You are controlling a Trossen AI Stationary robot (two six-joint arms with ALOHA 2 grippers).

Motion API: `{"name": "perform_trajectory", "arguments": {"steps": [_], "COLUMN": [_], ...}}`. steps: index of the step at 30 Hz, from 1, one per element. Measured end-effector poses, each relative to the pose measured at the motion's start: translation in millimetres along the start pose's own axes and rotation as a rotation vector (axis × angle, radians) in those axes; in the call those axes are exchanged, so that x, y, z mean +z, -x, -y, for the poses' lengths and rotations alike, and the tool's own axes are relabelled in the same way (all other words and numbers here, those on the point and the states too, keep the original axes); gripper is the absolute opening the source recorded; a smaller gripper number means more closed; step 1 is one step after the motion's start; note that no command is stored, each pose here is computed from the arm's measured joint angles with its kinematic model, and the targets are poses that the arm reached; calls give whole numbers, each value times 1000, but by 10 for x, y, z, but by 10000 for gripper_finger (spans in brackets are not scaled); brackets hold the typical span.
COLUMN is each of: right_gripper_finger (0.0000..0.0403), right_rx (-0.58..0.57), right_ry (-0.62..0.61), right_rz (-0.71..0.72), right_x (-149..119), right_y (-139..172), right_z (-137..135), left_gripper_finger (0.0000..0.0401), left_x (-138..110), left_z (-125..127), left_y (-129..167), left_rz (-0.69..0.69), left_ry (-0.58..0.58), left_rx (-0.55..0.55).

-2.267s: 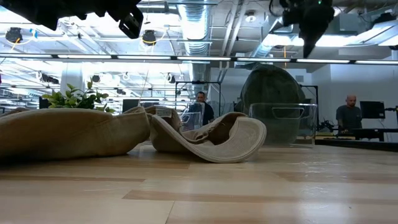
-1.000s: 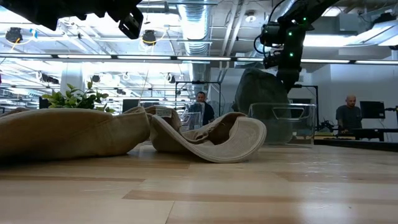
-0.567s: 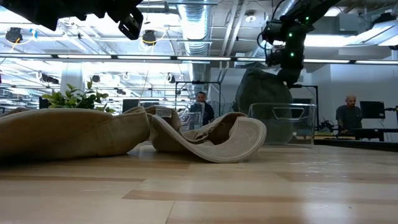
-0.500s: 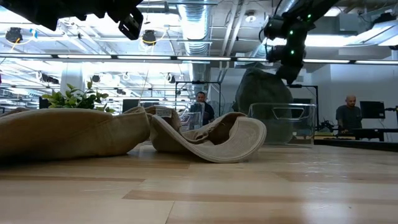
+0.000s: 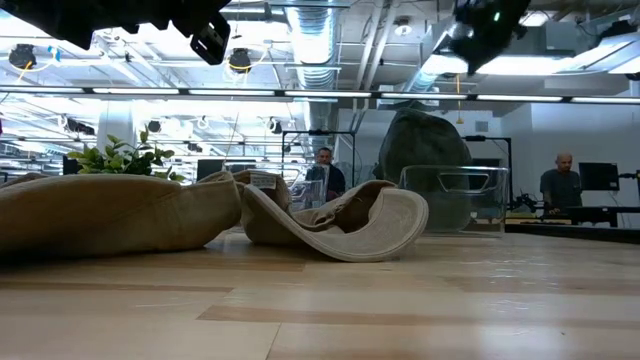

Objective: Pick & Place hat
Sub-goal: Put the right brown cap into the left transparent bin

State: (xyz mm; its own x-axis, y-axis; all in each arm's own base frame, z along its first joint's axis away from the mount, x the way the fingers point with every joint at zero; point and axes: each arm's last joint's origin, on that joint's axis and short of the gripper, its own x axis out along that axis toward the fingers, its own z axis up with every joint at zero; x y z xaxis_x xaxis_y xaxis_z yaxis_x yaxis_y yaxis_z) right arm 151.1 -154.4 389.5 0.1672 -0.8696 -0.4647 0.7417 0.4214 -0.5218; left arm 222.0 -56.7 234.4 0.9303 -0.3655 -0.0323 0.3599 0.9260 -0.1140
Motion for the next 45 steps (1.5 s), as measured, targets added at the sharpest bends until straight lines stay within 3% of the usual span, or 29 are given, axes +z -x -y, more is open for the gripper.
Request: {"name": "perform_trajectory", "arguments": {"steps": [7,15,22,29,35,45], "right_gripper_finger": [0,0,0,0,0,0], "right_rx": [283,582,753,752,849,962], "right_ry": [-92,-96,-171,-218,-335,-338], "right_rz": [271,508,630,644,566,497], "right_x": [-69,-569,-1105,-1291,-1353,-1510], "right_y": [479,611,677,790,839,985], "right_z": [-279,-1132,-1825,-2102,-2231,-2410], "left_gripper_finger": [95,95,95,95,95,95], "left_x": [-26,-53,-193,-234,-297,-450], "left_z": [-3,-11,2,123,319,372], "left_y": [1,10,51,25,-98,-259], "left_rz": [-24,-30,-58,-45,19,72], "left_ry": [3,21,71,121,130,204], "left_rx": [3,26,80,91,11,32]}}
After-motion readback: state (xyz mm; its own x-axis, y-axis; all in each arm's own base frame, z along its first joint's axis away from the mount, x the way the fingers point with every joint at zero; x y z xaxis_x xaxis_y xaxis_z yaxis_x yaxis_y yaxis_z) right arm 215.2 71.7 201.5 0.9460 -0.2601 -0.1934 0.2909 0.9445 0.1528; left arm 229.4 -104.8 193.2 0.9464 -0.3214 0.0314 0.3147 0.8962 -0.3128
